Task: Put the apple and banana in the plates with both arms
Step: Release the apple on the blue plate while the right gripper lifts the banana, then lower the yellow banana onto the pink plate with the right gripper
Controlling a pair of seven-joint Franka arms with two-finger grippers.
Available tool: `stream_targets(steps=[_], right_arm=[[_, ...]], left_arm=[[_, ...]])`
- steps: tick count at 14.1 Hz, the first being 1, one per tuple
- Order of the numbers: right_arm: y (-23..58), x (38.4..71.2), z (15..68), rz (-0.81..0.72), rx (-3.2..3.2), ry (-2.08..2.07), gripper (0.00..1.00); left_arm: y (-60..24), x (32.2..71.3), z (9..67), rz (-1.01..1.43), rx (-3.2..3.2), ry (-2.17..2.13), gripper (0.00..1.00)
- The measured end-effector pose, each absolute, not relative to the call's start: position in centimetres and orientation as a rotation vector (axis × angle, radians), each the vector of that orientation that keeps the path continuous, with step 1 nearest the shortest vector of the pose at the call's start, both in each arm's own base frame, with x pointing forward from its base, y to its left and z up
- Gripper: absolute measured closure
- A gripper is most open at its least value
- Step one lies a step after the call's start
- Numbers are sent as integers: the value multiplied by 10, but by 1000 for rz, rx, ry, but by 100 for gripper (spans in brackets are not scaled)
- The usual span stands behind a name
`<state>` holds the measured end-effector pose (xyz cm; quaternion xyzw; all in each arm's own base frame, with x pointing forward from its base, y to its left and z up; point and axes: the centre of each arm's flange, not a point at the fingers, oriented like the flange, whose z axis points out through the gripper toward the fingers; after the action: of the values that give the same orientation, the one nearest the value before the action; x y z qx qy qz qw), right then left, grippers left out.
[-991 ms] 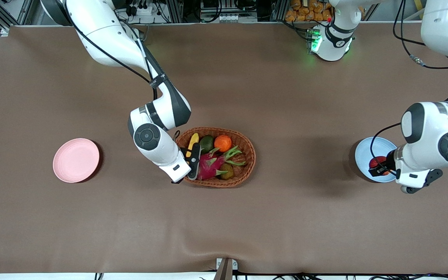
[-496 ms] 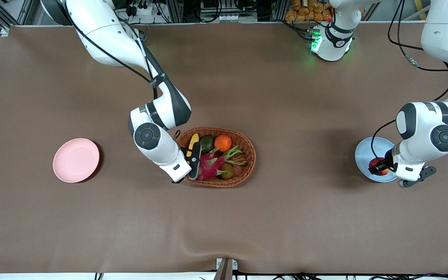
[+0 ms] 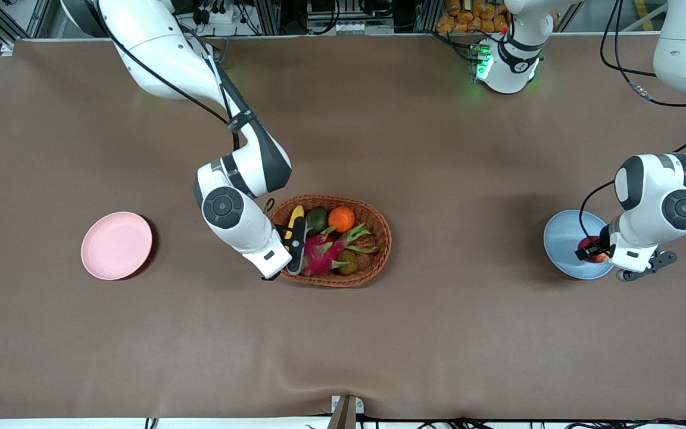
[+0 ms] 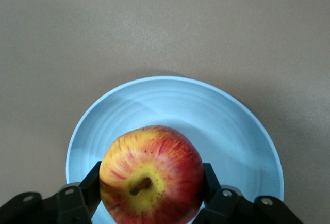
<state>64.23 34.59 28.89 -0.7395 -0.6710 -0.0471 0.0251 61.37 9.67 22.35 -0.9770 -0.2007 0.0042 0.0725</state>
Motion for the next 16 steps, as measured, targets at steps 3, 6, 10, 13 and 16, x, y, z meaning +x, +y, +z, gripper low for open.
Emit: stream_targets(steps=[3,6,10,13,16], right_arm=[[337,642,315,-123,-2280,-2059,80],[321,643,347,-129,-2282,-1985,80],[285,651,376,-123,-2319,-1903,80],[204,673,386,-80,-2416,-1751,80],[93,685,386,20,-2503,-1548,80]], left_arm=[[92,613,218,26,-2940,-593,16],[92,616,223,7,-2941,-593,1],[88,622,271,-42,-2933,-562,0],[80,625,346,-78,-2934,-410,0],[81,624,423,-37,-2997,-378,0]])
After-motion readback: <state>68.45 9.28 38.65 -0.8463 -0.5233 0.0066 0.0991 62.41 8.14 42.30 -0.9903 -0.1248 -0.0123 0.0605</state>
